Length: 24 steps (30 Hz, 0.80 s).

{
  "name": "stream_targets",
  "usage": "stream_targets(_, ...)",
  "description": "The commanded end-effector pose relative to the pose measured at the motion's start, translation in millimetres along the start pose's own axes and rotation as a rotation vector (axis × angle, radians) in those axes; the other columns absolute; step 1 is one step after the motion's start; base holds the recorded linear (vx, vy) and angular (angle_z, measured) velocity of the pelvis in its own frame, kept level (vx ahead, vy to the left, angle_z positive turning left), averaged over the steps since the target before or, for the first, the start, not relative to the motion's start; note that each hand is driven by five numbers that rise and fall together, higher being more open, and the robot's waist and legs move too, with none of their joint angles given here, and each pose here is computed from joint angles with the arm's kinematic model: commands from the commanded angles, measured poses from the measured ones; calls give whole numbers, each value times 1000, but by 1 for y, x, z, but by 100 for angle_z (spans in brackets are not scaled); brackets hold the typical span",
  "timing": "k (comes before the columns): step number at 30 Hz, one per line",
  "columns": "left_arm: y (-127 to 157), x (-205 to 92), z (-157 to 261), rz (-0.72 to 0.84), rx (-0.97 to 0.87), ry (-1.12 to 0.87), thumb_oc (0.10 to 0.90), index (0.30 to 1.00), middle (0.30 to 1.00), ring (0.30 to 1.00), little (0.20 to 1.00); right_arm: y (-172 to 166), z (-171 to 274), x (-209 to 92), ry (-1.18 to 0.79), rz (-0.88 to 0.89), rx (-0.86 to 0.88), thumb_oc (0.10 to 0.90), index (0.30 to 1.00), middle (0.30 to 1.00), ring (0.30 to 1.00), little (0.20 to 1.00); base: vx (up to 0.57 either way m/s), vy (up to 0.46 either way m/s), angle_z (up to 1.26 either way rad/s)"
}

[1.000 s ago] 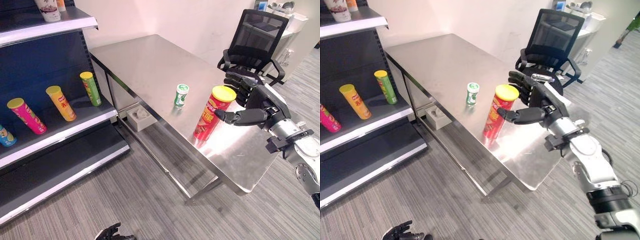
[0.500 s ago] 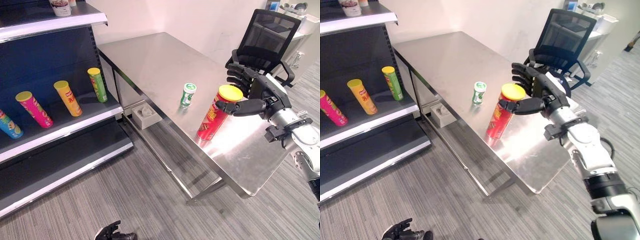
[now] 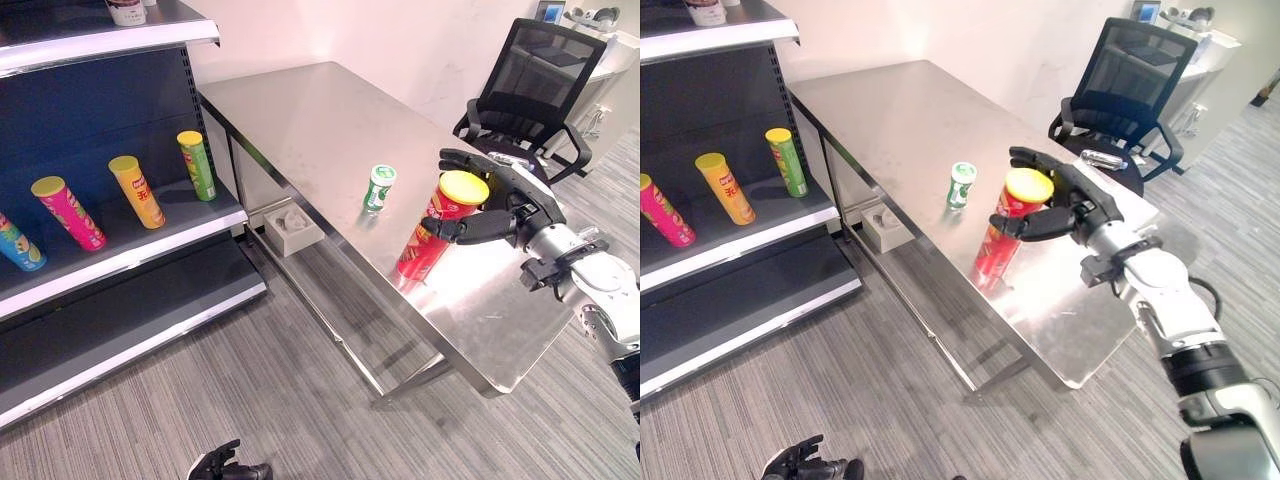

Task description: Put the goods on the table back onto the shelves and tidy them up.

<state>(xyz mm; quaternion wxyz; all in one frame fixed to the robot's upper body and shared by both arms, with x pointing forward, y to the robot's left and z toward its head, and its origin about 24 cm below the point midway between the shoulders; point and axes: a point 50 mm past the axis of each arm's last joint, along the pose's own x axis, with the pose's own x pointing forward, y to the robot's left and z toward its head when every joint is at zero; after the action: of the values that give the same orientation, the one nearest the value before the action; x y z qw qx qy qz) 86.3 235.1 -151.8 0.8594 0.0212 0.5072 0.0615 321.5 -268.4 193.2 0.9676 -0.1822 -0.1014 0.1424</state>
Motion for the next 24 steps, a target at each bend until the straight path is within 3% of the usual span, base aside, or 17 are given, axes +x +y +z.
stream_targets(1, -9, 4, 7, -50, 68, -26, 800, 900, 900, 900, 900, -26, 53, 10, -142, -39, -146, 587, 580, 580, 580, 580, 0, 0, 0)
stream_targets(2, -10, 4, 9, -53, 70, -32, 800, 900, 900, 900, 900, -25, 51, 11, -107, -19, -184, 400, 300, 300, 300, 300, 0, 0, 0)
stream_targets(16, -6, 4, 9, -23, 59, -28, 800, 900, 900, 900, 900, -36, 58, 11, -134, -124, -235, 400, 300, 300, 300, 300, -1, 0, 0)
stream_targets(24, 6, 4, 14, 23, 32, -41, 800, 900, 900, 900, 900, -32, 99, 9, -383, -201, -176, 400, 300, 300, 300, 300, -13, -40, 3)
